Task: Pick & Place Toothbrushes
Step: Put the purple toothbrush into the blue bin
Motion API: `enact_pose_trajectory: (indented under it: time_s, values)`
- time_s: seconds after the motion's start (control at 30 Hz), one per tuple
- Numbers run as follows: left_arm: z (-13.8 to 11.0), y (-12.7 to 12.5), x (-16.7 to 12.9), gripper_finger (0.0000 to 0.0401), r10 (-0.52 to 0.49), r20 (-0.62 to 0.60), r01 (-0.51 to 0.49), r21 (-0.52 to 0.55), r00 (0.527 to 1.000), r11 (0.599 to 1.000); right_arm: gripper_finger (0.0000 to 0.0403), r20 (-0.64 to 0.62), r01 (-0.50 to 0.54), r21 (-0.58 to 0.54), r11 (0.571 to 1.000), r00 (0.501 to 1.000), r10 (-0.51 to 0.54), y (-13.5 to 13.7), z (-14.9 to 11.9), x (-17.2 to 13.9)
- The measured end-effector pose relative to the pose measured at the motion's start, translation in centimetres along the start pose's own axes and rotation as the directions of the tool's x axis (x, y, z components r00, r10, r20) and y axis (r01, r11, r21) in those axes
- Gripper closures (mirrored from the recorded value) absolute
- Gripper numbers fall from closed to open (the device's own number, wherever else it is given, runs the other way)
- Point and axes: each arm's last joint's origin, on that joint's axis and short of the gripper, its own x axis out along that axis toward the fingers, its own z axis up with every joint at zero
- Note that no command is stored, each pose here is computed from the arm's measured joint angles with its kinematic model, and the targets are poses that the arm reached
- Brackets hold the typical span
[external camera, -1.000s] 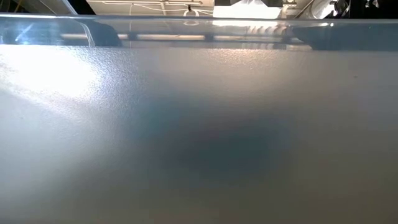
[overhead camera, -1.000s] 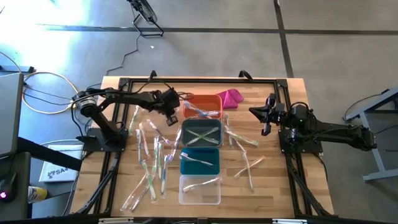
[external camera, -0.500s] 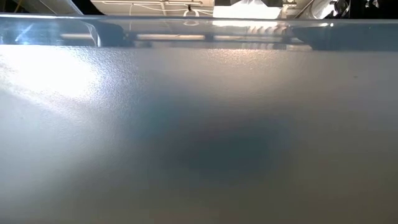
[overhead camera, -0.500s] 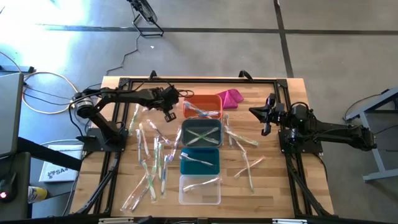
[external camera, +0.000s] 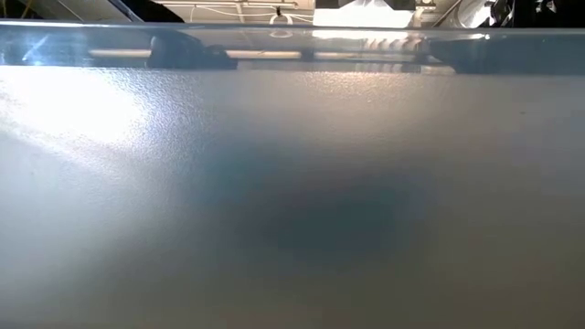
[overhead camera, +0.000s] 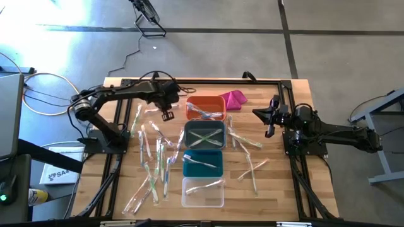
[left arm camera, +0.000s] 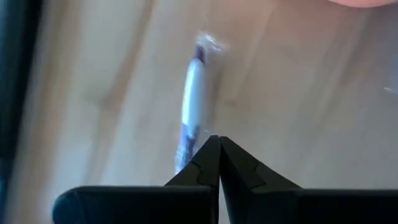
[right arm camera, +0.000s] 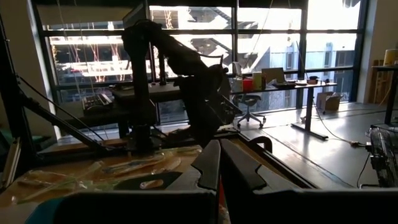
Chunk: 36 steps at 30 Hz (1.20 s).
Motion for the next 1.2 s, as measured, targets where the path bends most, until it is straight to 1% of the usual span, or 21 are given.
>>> enact_pose_trajectory:
  time_s: [0.1, 0.2, 0.3, 0.37, 0.47, 0.6, 0.7, 0.8, 0.97, 1.07, 1.2]
  values:
    - [-0.5, 1.5, 0.2, 0.04, -0.074, 0.004, 0.074, -0.07, 0.997, 0.995, 0.0398, 0.0, -0.001, 0.0, 1.0, 1.0, 0.001, 0.0, 0.0, 0.0]
    - [-1.0, 3.1, 0.4, 0.04, -0.09, 0.006, 0.09, -0.133, 0.996, 0.987, 0.0398, 0.0, -0.001, 0.0, 1.0, 1.0, 0.001, 0.0, 0.0, 0.0]
    - [-1.6, 4.2, 0.5, 0.04, -0.108, -0.01, 0.105, -0.159, 0.994, 0.982, 0.0398, 0.0, -0.001, 0.0, 1.0, 1.0, 0.001, 0.0, 0.0, 0.0]
    - [-2.0, 4.7, 0.5, 0.04, -0.124, -0.016, 0.119, -0.176, 0.992, 0.977, 0.0398, -0.001, -0.001, 0.0, 1.0, 1.0, 0.001, 0.0, 0.0, 0.0]
    - [-2.2, 5.1, 0.5, 0.04, -0.124, -0.025, 0.116, -0.205, 0.992, 0.972, 0.0398, -0.001, -0.001, 0.0, 1.0, 1.0, 0.001, 0.0, 0.0, 0.0]
    - [-2.1, 5.0, 0.5, 0.0395, -0.125, -0.024, 0.117, -0.202, 0.992, 0.972, 0.0398, -0.001, -0.001, 0.0, 1.0, 1.0, 0.001, 0.0, 0.0, 0.0]
    - [-2.2, 5.0, 0.5, 0.037, -0.099, -0.035, 0.091, -0.198, 0.994, 0.976, 0.0398, 0.0, -0.002, 0.0, 1.0, 1.0, 0.002, 0.0, 0.0, 0.0]
    - [-2.2, 5.1, 0.5, 0.0327, -0.072, -0.047, 0.062, -0.191, 0.996, 0.98, 0.0398, -0.003, -0.001, 0.0, 1.0, 1.0, 0.001, 0.0, 0.0, 0.0]
    - [-2.2, 5.2, 0.5, 0.0259, -0.059, -0.047, 0.053, -0.113, 0.997, 0.992, 0.0398, -0.006, -0.001, 0.0, 1.0, 1.0, 0.001, 0.0, -0.1, 0.0]
    - [-2.1, 5.1, 0.5, 0.0239, -0.074, -0.038, 0.069, -0.107, 0.997, 0.992, 0.0398, -0.006, -0.001, 0.0, 1.0, 1.0, 0.001, 0.0, -0.1, 0.0]
    - [-2.1, 5.2, 0.5, 0.0234, -0.073, -0.038, 0.068, -0.107, 0.997, 0.992, 0.0398, -0.006, -0.001, 0.0, 1.0, 1.0, 0.001, 0.0, -0.1, 0.0]
